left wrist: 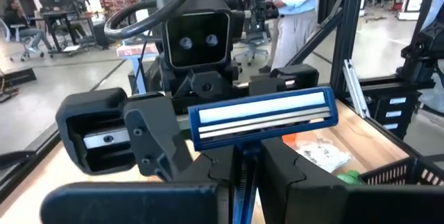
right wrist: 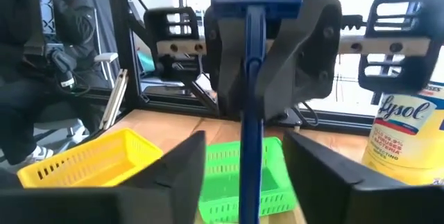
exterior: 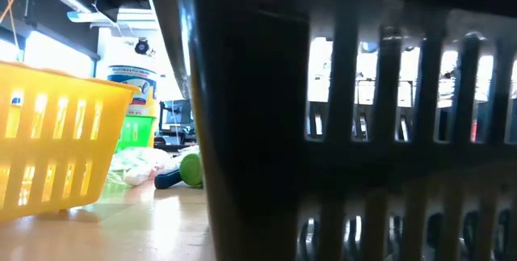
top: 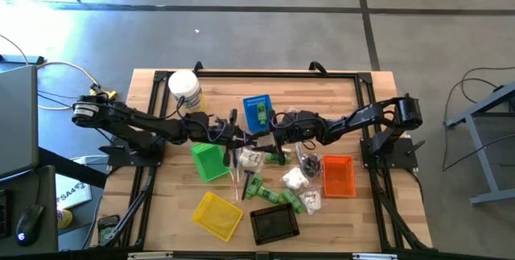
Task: Pick & Place Travel size toiletries
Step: Put the razor into the green bin
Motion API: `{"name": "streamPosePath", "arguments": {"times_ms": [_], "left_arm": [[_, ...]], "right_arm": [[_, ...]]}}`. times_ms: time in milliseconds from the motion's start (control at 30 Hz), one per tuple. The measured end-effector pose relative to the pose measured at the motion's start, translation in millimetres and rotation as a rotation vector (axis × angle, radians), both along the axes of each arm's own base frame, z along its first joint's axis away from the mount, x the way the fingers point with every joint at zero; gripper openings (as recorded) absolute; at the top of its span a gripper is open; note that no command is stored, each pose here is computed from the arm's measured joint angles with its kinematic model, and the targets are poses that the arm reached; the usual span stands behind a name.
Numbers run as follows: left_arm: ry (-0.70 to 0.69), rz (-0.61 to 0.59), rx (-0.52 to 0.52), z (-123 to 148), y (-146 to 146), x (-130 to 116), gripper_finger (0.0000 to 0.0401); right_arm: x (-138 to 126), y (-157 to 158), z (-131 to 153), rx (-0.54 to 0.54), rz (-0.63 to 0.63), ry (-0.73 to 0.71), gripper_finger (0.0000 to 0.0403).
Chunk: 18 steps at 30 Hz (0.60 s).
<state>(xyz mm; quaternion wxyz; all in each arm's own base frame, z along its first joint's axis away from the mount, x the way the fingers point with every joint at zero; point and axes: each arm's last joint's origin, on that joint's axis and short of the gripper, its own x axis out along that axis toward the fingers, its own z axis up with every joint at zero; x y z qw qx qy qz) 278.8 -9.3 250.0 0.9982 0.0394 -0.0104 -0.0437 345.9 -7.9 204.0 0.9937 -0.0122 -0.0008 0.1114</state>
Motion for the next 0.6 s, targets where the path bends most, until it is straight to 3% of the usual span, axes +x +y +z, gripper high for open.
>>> {"name": "streamPosePath", "arguments": {"times_ms": [200, 433, 600], "left_arm": [[0.079, 0.058, -0.094, 17.0, 2.2, -25.4, 0.0026], [0.236, 0.203, -0.247, 27.6, -11.7, -70.3, 0.0026], [0.345, 0.344, -0.445, 18.2, -26.7, -89.7, 0.0026]], "right_arm": [[-0.3, -5.6, -3.8, 0.003, -0.016, 0.041, 0.0234], [-1.5, -14.0, -9.0, 0.032, 0.004, 0.100, 0.0228], [-2.9, -19.4, -7.3, 0.043, 0.035, 0.096, 0.0217]]}}
